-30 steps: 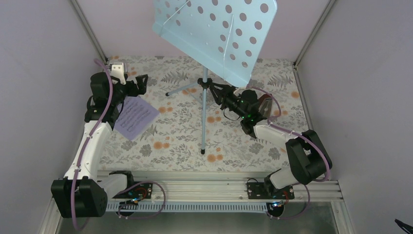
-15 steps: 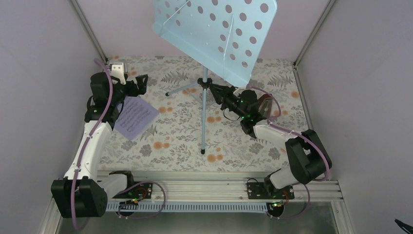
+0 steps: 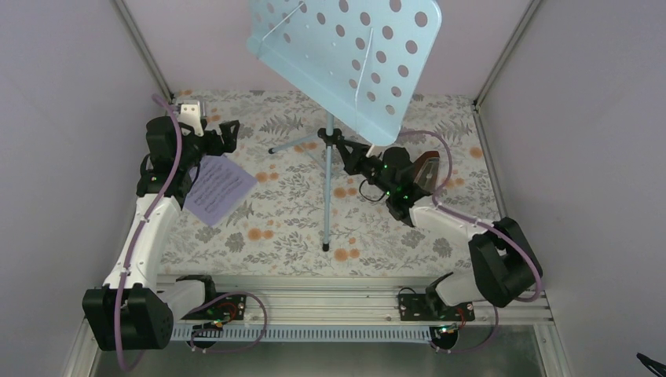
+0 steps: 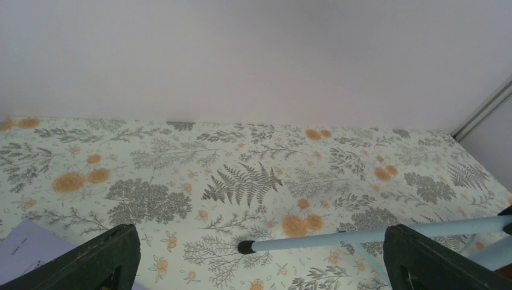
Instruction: Pack up the instrument practice props
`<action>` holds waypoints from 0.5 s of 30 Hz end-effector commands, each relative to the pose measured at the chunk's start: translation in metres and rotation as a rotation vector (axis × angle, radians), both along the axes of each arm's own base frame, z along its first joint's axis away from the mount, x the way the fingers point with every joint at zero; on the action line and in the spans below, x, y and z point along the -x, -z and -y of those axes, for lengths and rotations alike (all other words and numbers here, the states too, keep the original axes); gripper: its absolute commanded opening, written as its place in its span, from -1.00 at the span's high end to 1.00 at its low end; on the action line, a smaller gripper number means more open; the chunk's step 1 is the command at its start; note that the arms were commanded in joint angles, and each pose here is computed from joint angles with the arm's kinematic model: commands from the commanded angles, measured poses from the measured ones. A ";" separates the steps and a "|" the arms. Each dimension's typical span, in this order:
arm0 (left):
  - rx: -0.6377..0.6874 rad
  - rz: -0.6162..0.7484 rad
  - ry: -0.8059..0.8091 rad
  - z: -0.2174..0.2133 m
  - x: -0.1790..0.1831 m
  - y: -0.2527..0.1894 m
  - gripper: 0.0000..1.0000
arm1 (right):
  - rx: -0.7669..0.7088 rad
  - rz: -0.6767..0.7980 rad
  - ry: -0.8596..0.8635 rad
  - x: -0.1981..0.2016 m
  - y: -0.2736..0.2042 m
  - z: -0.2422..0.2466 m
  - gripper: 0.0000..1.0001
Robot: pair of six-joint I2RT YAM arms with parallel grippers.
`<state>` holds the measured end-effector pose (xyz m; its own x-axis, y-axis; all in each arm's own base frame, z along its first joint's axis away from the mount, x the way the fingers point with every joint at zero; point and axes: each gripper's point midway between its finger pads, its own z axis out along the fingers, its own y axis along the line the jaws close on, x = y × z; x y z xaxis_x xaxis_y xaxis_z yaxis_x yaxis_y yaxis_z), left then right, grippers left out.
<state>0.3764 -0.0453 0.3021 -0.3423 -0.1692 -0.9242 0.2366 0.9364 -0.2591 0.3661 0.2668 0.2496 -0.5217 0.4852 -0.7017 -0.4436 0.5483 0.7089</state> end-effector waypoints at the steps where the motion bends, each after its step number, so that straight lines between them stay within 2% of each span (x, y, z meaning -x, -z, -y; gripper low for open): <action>1: 0.008 -0.015 0.017 0.003 -0.001 0.005 -1.00 | 0.490 0.430 0.042 0.007 -0.003 0.011 0.92; 6: 0.009 -0.016 0.020 0.004 0.000 0.006 -1.00 | 0.798 0.666 0.007 0.014 0.008 0.009 0.90; 15: 0.014 -0.016 0.029 0.006 0.000 0.005 -1.00 | 1.323 0.903 0.142 -0.008 0.005 0.028 0.79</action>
